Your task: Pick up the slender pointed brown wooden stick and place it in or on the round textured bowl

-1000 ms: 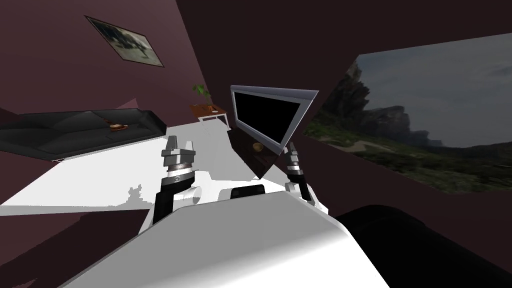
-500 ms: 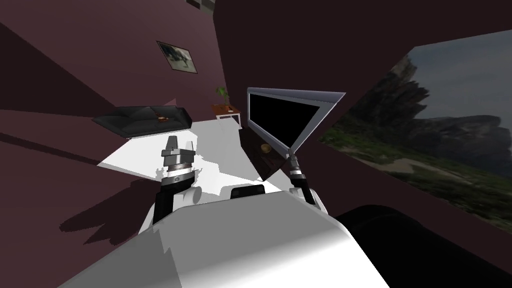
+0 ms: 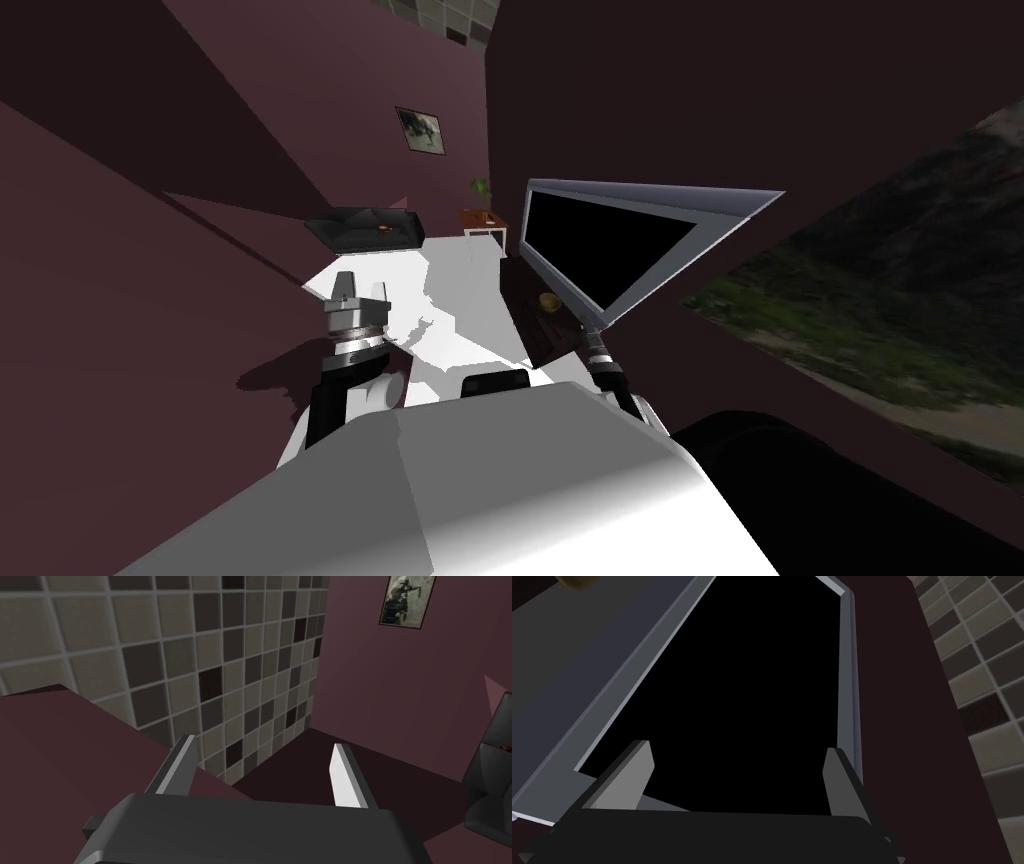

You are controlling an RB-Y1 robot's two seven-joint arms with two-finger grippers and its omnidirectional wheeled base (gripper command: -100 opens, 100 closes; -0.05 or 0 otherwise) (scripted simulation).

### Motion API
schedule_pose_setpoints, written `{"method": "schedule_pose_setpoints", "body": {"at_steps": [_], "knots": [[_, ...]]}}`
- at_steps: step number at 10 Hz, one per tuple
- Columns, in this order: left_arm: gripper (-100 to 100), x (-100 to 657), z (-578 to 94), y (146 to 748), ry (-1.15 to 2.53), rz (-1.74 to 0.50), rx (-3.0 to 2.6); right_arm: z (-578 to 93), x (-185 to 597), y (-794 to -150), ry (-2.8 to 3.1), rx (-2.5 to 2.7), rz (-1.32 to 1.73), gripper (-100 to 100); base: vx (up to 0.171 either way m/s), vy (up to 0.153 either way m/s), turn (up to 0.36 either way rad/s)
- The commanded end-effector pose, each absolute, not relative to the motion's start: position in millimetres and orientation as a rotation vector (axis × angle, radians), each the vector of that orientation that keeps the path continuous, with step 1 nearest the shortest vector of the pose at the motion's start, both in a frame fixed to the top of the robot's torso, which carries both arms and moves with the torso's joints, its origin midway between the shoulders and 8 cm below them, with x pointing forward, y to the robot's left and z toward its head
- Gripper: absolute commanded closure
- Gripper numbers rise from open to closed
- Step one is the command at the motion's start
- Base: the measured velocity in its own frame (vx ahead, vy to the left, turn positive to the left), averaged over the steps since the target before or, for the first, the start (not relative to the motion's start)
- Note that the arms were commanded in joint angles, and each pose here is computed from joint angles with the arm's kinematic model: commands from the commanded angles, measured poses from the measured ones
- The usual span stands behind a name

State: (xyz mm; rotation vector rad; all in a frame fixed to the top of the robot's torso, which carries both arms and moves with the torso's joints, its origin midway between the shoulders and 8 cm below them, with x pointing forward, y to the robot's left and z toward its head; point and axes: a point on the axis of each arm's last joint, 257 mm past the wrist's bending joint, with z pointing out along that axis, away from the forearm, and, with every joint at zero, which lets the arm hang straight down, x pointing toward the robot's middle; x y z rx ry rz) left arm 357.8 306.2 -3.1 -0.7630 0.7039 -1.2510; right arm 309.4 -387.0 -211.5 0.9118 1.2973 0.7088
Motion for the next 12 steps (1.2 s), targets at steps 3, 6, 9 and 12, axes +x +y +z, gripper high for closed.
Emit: {"method": "schedule_pose_setpoints", "body": {"at_steps": [3,6,9,12], "knots": [[0,357.8,-3.2,306.2,0.704,-1.251,-0.763,-245.0,286.4,-407.3,1.389,0.951,0.597,-100,-0.02,-0.022,0.329],[0,357.8,-3.2,306.3,0.704,-1.251,-0.763,-288.5,247.9,-436.5,1.504,1.009,0.452,-100,-0.018,-0.025,0.4],[0,357.8,-3.2,306.3,0.704,-1.251,-0.763,-309.0,225.9,-450.2,1.56,1.04,0.381,-100,-0.02,-0.03,0.391],[0,357.8,-3.2,306.3,0.704,-1.251,-0.763,-346.8,178.1,-474.5,1.665,1.105,0.245,-100,-0.023,-0.035,0.402]]}}
